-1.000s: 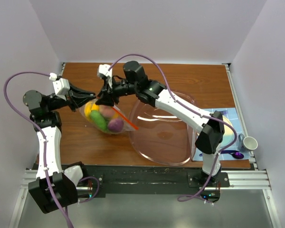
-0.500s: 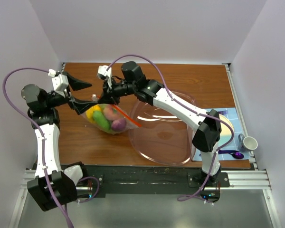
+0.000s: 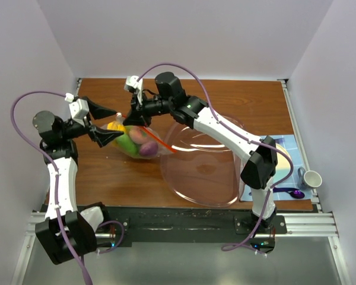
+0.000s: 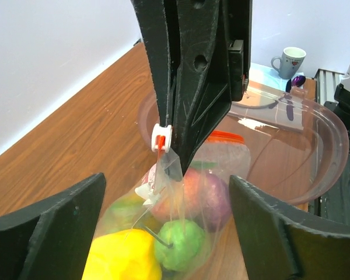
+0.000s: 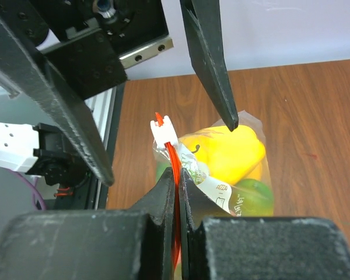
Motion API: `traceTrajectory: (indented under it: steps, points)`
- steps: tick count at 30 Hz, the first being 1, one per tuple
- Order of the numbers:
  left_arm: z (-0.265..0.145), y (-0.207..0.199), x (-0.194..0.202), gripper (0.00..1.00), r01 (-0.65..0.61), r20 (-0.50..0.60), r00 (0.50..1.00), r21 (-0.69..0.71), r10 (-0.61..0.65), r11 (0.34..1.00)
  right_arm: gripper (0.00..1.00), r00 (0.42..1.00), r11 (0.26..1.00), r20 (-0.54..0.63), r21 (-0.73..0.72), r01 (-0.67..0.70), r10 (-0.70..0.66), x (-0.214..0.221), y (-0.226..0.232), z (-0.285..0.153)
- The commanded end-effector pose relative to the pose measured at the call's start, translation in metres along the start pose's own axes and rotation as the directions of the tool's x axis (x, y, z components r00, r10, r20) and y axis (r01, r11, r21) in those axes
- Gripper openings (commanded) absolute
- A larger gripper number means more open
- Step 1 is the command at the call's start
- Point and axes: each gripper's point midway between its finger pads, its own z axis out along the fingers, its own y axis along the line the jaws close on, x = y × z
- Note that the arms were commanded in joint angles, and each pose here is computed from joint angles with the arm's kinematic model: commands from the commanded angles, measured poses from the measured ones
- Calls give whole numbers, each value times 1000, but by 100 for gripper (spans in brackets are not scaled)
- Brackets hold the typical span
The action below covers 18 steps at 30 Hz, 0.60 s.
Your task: Open the zip-top bag and remove the fake food
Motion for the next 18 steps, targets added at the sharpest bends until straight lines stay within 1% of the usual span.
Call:
traceTrajectory:
  steps: [1,3,9,10,11,14,17,18]
  points:
    - [-5,-28,5,84,-83,-21,996,201,89,976,0,986,995,143,-46,89,-82,-63,24,-17]
    - [-4,-27,8,81,-84,-18,996,204,89,975,0,986,994,146,-55,92,-83,-65,27,-17]
    - [3,-34,17,82,-61,-14,998,243,66,968,0,982,992,162,-66,110,-98,-75,33,-17]
    - [5,-34,17,82,-79,-8,997,248,83,966,0,982,991,163,-73,112,-99,-76,37,-15]
    - [6,-35,18,82,-67,-7,997,254,71,965,0,984,993,163,-82,90,-76,-77,40,-14]
    - [9,-37,18,79,-76,-2,997,272,79,959,0,984,991,163,-99,91,-74,-78,47,-8]
    - [10,-35,14,68,-73,-2,997,273,77,959,0,986,989,150,-116,95,-77,-74,56,-2]
    - [10,-34,10,56,-80,-1,996,273,84,959,0,987,988,143,-121,91,-73,-71,58,0]
